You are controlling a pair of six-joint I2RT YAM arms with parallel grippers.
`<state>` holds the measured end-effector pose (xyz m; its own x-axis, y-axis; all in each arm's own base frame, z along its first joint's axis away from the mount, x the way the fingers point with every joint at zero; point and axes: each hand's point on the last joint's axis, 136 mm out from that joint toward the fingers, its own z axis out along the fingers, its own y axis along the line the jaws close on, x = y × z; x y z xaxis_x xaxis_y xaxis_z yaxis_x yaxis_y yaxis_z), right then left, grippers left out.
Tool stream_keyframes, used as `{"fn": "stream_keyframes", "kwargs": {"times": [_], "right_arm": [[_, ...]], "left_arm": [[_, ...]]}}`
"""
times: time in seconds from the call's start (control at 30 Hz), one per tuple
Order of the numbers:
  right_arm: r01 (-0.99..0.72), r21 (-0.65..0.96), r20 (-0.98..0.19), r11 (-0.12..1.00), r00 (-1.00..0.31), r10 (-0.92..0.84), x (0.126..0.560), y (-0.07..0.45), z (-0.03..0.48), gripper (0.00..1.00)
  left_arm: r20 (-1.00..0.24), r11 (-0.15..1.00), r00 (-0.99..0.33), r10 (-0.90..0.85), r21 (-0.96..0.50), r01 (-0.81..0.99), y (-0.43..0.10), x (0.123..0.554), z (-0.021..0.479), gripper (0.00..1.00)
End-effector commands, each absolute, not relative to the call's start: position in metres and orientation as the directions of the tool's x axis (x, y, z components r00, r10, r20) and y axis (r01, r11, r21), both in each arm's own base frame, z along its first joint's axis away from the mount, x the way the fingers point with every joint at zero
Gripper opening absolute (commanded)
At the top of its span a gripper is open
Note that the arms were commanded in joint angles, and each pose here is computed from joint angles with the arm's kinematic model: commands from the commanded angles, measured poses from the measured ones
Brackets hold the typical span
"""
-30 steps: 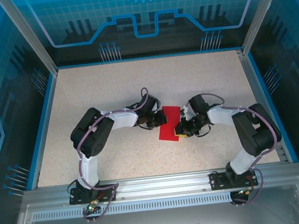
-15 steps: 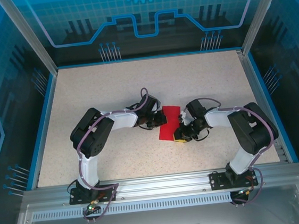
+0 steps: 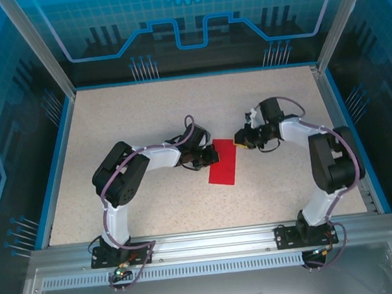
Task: Fold a paper plane with a square sheet of paper (pick it up from the middle)
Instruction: Fold the square sheet of paper in half at the center of the table.
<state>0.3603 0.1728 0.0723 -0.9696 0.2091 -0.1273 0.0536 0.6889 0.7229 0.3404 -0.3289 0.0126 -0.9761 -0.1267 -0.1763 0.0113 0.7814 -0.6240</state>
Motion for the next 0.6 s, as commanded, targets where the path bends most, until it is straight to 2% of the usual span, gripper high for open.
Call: {"fn": "stream_keyframes", "kwargs": {"times": [0.0, 0.23, 0.43, 0.57], "right_arm": [[0.114, 0.695, -0.084, 0.709, -0.968, 0.238, 0.379, 0.166, 0.052, 0.14], [0.148, 0.692, -0.038, 0.707, -0.970, 0.241, 0.401, 0.170, 0.026, 0.14], [0.183, 0.645, 0.005, 0.742, -0.972, 0.235, 0.393, 0.165, -0.002, 0.14], [0.161, 0.654, 0.003, 0.739, -0.978, 0.210, 0.391, 0.168, 0.003, 0.15]], "left_arm": [[-0.014, 0.901, -0.994, -0.104, -0.426, -0.089, -0.288, 0.293, -0.048, 0.00], [-0.014, 0.895, -0.995, -0.099, -0.437, -0.083, -0.291, 0.294, -0.045, 0.00], [-0.016, 0.886, -0.996, -0.087, -0.458, -0.070, -0.295, 0.295, -0.037, 0.00], [-0.030, 0.871, -0.996, -0.084, -0.488, -0.059, -0.303, 0.300, -0.024, 0.00]]}}
